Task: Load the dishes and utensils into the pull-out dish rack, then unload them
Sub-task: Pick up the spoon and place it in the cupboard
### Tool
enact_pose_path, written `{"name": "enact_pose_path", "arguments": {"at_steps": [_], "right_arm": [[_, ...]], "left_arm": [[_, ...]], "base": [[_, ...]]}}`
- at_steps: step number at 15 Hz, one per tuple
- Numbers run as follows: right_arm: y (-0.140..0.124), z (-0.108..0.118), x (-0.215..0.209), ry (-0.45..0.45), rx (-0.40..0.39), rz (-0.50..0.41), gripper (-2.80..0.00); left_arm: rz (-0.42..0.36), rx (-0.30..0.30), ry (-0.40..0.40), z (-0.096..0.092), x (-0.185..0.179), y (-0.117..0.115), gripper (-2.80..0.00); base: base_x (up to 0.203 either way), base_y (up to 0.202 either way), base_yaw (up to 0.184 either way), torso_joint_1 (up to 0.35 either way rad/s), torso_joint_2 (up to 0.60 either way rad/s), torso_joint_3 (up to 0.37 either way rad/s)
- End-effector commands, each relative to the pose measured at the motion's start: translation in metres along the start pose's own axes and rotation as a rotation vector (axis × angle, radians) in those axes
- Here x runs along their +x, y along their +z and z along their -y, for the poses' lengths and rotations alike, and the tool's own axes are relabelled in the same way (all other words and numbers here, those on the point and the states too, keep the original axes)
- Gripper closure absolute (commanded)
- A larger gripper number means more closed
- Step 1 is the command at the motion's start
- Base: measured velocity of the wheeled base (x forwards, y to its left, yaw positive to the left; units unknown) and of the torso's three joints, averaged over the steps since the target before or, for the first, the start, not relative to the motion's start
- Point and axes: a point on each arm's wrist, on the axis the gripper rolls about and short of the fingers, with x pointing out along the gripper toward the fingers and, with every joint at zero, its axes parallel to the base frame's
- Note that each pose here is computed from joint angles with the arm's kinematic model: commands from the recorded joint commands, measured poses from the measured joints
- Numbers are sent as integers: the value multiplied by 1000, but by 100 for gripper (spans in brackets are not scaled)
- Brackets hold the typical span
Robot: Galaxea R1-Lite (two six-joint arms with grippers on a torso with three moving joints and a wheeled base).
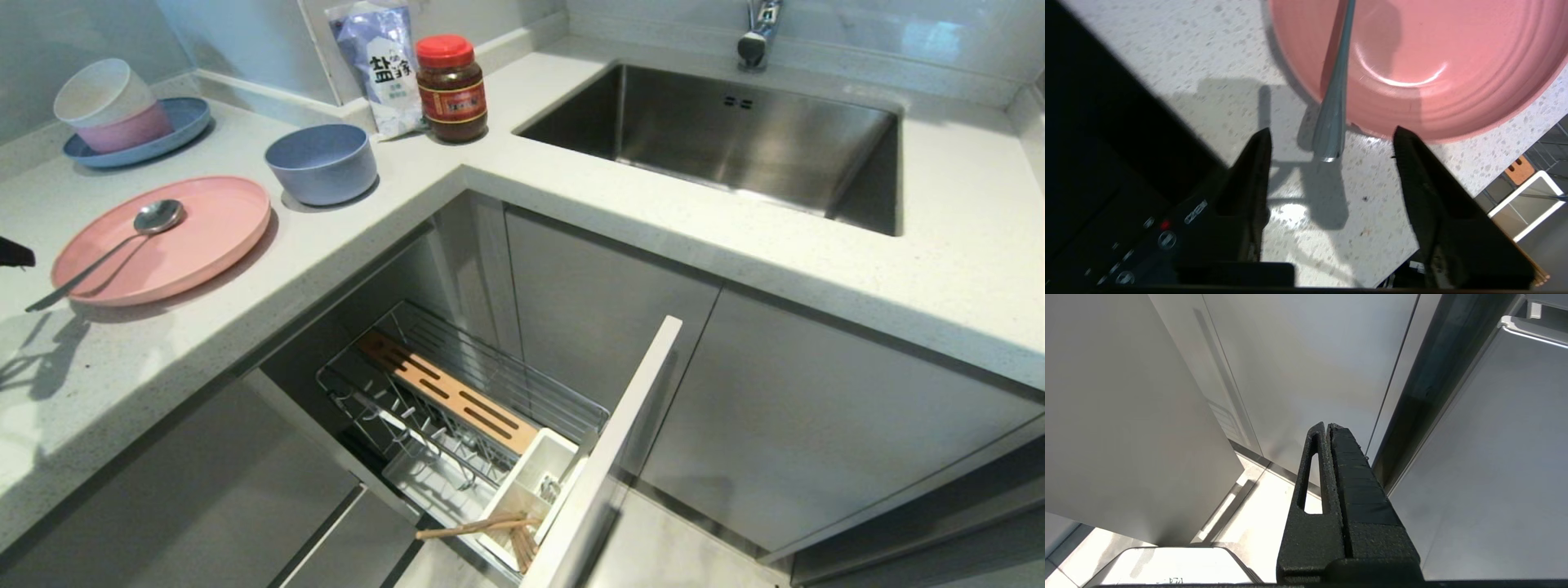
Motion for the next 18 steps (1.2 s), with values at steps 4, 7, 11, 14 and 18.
{"name": "enact_pose_path", "arguments": {"at_steps": [4, 7, 11, 14, 18], "right_arm": [[0, 0, 0, 0, 0, 2, 0], [0, 0, 0, 1, 0, 3, 0], [-1, 0, 0, 0, 0, 2, 0], [0, 0, 0, 0, 0, 3, 0], [0, 0, 0, 1, 0, 2, 0]], "left_arm": [[-38, 2, -65, 2, 34, 4, -280], [-42, 11, -91, 8, 40, 5, -280], [-35, 16, -109, 13, 47, 4, -280], [-26, 21, -114, 14, 50, 6, -280], [-22, 26, -120, 15, 54, 7, -280]], "base": [[0, 0, 0, 0, 0, 0], [0, 0, 0, 0, 0, 0], [0, 0, 0, 0, 0, 0], [0, 0, 0, 0, 0, 0], [0, 0, 0, 0, 0, 0]]}}
